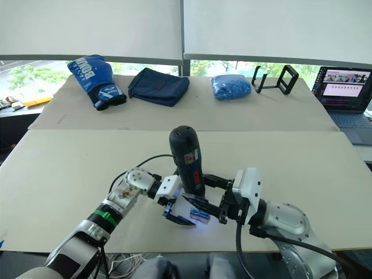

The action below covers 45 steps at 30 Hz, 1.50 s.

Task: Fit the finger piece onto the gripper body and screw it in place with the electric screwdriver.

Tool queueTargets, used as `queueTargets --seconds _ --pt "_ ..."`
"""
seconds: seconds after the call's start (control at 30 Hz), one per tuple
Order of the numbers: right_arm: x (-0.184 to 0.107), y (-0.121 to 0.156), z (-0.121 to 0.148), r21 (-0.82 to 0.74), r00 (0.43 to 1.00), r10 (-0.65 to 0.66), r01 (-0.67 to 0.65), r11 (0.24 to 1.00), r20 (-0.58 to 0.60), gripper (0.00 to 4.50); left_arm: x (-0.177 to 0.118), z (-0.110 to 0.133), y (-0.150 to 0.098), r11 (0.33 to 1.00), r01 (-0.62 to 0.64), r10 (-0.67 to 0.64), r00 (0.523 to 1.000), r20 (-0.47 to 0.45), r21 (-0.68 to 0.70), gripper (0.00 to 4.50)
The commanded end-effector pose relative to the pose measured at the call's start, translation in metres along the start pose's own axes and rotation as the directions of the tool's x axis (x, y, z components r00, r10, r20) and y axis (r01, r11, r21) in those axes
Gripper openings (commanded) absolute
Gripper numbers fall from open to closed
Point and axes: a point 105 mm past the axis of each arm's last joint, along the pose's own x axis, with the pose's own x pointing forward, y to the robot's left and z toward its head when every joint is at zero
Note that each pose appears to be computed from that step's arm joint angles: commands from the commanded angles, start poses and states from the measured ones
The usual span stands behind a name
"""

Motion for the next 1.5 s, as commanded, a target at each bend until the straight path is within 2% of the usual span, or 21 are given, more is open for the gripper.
queueTargets --seconds 0.03,1.27,1.5 --pt "0.002 0.004 0.015 -0.058 0.998 0.023 -0.02 0.998 0.056 1.9 -0.002 0.007 0.006 0.999 -0.008 0.007 1.0 0.009 0.044 4.5" --pt "0.001 -0.003 0.005 -0.037 1.0 -0.008 0.009 0.999 0.03 1.9 -0.002 0.01 0.007 0.999 -0.01 0.009 1.0 0.018 0.047 4.5" --pt "0.004 0.001 0.024 -0.066 0.998 0.023 -0.019 0.998 0.064 1.9 -0.01 0.011 0.006 0.998 -0.043 0.043 0.999 0.023 0.036 4.5"
